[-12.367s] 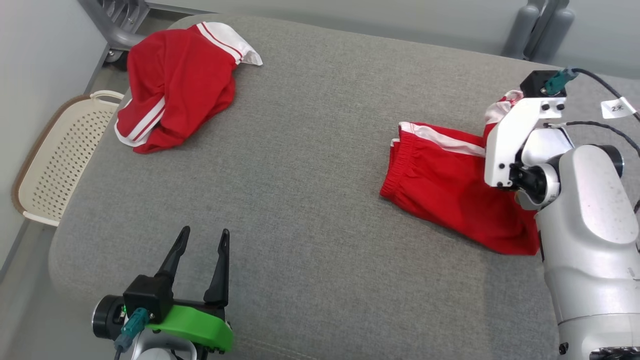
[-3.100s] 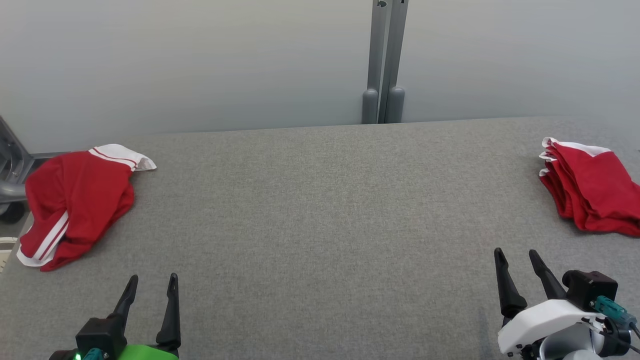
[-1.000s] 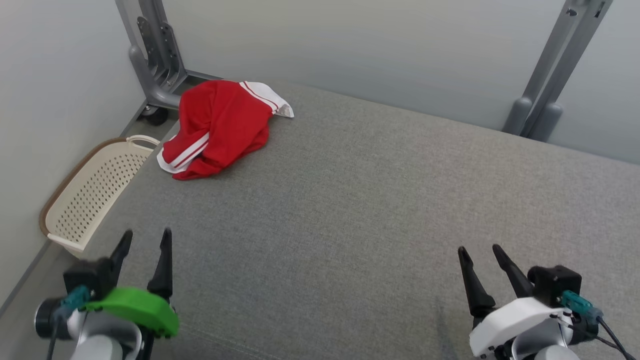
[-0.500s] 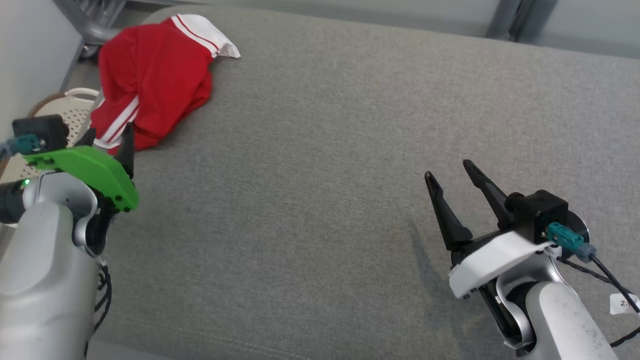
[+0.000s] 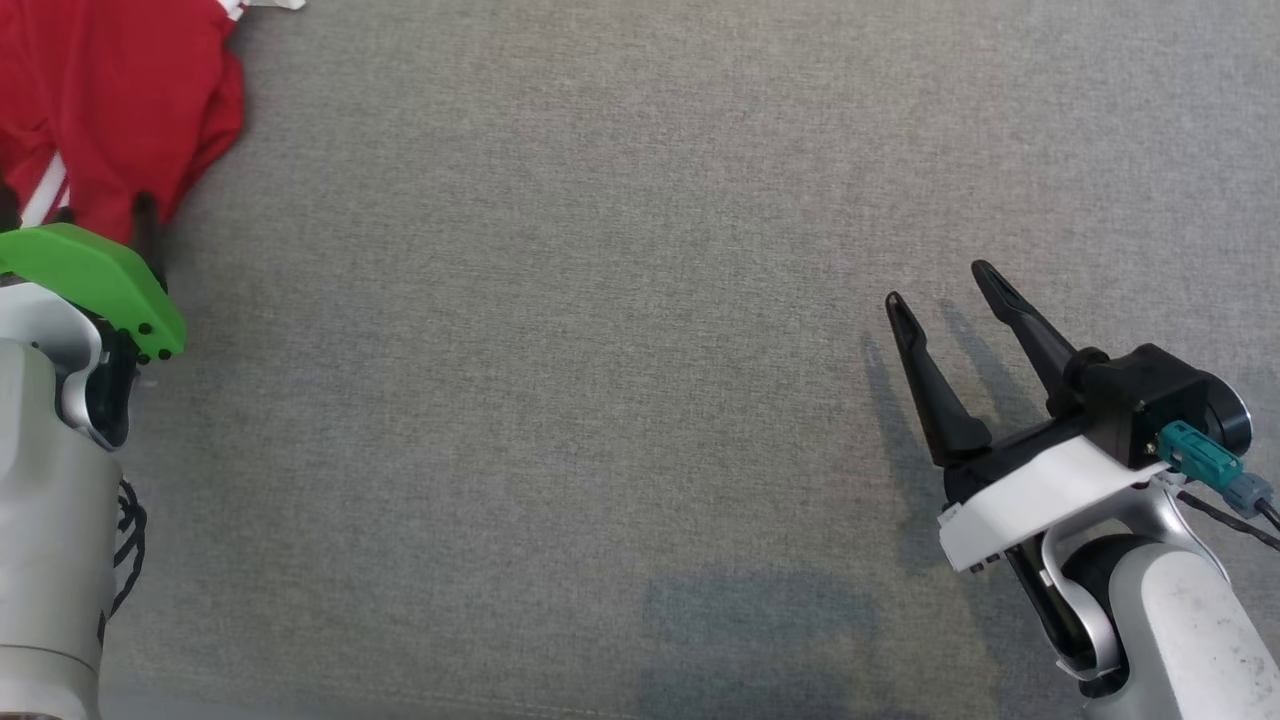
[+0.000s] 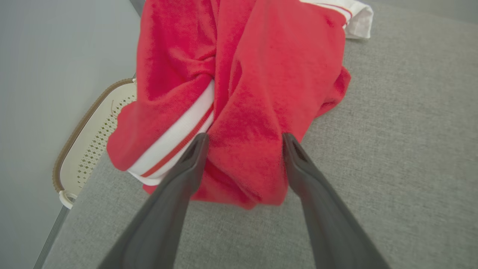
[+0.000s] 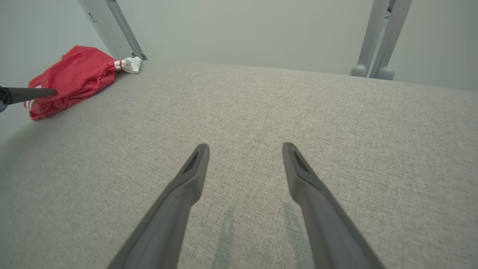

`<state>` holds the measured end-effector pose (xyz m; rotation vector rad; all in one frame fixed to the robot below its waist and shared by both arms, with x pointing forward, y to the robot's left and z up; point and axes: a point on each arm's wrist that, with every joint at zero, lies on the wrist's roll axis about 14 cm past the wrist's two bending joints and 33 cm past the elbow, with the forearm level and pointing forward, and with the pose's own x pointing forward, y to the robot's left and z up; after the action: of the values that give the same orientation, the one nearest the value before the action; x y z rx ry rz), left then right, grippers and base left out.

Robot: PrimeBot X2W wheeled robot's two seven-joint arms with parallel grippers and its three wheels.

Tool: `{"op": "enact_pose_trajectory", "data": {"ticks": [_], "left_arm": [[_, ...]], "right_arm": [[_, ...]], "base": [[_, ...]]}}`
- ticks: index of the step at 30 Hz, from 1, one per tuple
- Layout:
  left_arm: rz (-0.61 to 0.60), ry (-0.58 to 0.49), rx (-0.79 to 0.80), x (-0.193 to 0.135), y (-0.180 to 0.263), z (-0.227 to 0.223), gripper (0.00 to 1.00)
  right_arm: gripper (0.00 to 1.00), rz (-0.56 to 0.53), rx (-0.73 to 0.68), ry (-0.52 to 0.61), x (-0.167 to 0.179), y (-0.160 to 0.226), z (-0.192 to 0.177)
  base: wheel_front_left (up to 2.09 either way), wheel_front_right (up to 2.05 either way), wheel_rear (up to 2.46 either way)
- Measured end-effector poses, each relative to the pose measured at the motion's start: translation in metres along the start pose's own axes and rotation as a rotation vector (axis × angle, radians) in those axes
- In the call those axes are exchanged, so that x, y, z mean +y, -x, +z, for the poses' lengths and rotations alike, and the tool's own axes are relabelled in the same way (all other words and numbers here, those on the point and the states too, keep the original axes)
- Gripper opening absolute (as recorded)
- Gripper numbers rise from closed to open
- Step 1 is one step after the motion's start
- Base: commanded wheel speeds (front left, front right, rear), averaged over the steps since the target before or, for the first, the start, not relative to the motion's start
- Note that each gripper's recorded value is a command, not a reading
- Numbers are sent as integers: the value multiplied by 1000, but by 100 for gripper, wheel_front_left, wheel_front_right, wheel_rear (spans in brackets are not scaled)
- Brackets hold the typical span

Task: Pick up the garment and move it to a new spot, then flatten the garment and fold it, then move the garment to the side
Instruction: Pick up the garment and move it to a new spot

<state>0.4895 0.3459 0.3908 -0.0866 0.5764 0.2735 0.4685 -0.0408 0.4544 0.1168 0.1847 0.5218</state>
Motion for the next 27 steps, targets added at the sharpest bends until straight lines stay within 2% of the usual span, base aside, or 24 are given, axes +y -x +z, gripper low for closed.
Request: {"op": "enact_pose_trajectory", "data": {"ticks": [4, 5, 6, 7, 13, 22, 27], "left_arm": [[34, -19, 40, 0, -13, -17, 100], [41, -21, 42, 0, -15, -19, 95], [47, -23, 45, 0, -17, -21, 40], [49, -24, 41, -1, -19, -21, 0], [38, -26, -20, -9, -19, -9, 0], [-32, -49, -311, -36, 15, 81, 0], [-139, -94, -466, -75, 53, 146, 0]], "right_arm": [[100, -20, 12, -4, -8, 3, -6], [100, -25, 14, -2, -9, 4, -7], [100, -31, 16, 0, -11, 5, -7], [100, -37, 18, 1, -13, 6, -8], [100, -57, 12, 6, -17, 13, -6], [100, -62, -38, -31, 1, 32, 9], [100, -81, -60, -40, 9, 53, 18]], "base": [[0, 0, 0], [0, 0, 0], [0, 0, 0], [0, 0, 0], [0, 0, 0], [0, 0, 0], [0, 0, 0]]}}
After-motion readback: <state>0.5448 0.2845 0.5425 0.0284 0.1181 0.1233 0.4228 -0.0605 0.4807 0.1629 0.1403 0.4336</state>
